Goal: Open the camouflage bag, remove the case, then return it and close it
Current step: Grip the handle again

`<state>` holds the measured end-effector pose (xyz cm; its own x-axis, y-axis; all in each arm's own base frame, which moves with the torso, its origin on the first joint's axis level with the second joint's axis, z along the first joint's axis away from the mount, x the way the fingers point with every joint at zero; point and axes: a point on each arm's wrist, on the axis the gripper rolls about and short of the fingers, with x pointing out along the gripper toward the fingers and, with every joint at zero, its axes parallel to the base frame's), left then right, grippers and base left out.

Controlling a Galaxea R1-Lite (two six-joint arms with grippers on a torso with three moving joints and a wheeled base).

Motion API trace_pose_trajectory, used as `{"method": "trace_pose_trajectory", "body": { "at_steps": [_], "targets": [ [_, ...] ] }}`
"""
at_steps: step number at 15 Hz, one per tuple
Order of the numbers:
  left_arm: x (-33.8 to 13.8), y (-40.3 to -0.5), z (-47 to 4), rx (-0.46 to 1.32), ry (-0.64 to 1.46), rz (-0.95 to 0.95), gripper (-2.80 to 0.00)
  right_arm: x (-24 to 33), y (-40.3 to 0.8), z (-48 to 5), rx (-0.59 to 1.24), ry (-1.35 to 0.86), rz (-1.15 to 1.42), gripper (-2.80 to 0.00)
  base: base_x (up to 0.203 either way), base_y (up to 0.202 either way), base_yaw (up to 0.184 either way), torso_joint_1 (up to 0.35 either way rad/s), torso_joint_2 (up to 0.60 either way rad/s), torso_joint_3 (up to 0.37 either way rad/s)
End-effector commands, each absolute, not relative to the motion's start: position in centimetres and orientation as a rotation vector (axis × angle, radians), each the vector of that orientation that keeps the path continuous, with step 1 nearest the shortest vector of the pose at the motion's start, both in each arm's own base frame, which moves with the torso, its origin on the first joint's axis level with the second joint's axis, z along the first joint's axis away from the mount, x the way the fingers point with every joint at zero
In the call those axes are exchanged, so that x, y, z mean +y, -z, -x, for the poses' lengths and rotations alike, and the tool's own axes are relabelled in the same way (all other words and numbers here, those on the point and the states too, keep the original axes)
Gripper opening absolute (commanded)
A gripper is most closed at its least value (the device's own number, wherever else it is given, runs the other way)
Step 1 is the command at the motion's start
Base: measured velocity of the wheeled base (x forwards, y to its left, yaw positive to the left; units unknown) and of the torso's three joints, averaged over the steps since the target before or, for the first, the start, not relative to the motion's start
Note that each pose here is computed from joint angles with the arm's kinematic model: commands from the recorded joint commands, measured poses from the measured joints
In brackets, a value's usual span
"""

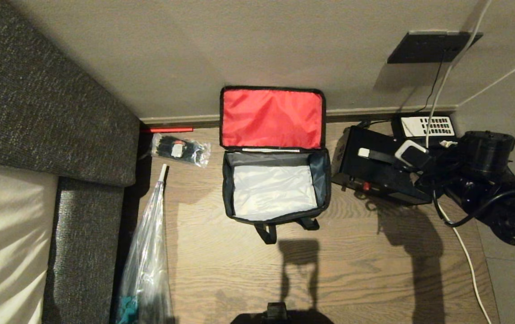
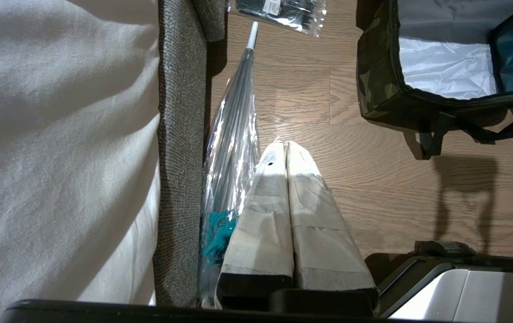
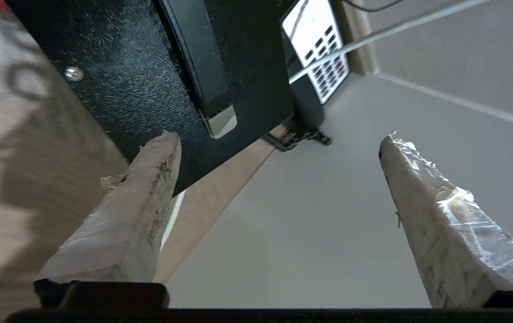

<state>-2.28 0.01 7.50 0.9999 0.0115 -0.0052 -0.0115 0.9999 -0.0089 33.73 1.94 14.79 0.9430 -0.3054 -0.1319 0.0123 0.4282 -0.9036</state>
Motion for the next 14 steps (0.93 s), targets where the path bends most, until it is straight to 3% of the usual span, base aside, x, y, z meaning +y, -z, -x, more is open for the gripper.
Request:
{"method": "trace_pose_trajectory", "body": {
  "at_steps": [1, 5, 14],
  "targets": [
    [0.0, -7.4, 2.3, 0.008, -0.012, 0.009, -2.80, 2.1, -11.8, -34.9, 0.290, 0.214, 1.138, 0.00, 0.000, 0.000, 0.000, 0.000, 0.00, 0.000],
    [0.0, -7.4, 2.3, 0.008, -0.012, 0.009, -2.80, 2.2, -10.8, -36.5, 0.167, 0.298, 1.148, 0.00, 0.000, 0.000, 0.000, 0.000, 0.00, 0.000],
    [0.0, -7.4, 2.3, 0.008, -0.012, 0.009, -2.80, 3.0, -7.0, -38.8, 0.152, 0.337, 1.197, 0.00, 0.000, 0.000, 0.000, 0.000, 0.00, 0.000]
  ]
}}
